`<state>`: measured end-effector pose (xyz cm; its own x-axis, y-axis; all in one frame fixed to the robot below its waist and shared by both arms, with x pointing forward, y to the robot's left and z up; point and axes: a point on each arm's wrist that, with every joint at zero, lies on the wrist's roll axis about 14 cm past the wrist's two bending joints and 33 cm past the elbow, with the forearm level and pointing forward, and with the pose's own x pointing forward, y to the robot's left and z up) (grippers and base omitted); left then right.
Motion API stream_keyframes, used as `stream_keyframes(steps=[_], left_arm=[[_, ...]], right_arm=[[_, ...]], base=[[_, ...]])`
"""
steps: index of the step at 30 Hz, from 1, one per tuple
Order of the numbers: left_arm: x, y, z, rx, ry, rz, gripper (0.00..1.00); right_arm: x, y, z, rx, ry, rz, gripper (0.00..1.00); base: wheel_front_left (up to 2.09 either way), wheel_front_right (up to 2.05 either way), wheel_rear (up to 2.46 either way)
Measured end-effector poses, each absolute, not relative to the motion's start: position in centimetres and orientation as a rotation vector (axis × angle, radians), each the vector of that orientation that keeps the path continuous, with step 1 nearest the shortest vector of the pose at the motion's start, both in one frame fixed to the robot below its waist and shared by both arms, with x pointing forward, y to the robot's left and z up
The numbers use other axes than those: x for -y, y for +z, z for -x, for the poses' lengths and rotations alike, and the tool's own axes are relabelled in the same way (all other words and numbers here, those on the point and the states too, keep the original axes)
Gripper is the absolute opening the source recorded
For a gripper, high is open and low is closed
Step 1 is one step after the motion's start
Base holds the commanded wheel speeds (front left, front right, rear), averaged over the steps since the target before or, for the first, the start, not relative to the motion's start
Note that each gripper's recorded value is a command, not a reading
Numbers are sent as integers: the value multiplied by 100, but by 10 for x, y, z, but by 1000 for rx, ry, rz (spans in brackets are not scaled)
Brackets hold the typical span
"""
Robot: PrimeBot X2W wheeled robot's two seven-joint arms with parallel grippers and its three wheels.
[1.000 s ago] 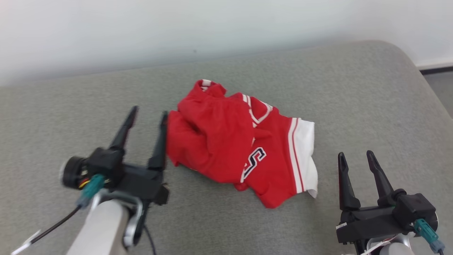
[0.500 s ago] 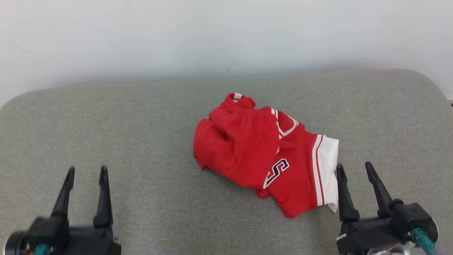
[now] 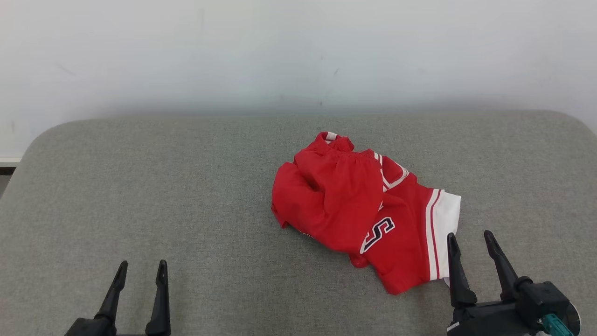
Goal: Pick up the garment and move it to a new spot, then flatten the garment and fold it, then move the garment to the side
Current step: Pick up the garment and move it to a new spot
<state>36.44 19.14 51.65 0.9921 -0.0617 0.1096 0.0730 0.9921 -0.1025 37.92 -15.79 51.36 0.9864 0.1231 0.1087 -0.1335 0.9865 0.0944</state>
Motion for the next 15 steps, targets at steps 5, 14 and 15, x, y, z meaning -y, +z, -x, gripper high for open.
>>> stream_keyframes(steps=[5,14,15], left_arm=[[-191,506,-360,77,-64,114,100],[-192,498,-359,55,-58,117,100],[-193,498,-359,55,-56,118,100]], right_arm=[[159,512,-378,99,125,-100,100],[159,506,-376,82,124,-97,100],[159,506,-376,81,124,-97,100]], base=[[0,0,0],[0,0,0],[0,0,0]])
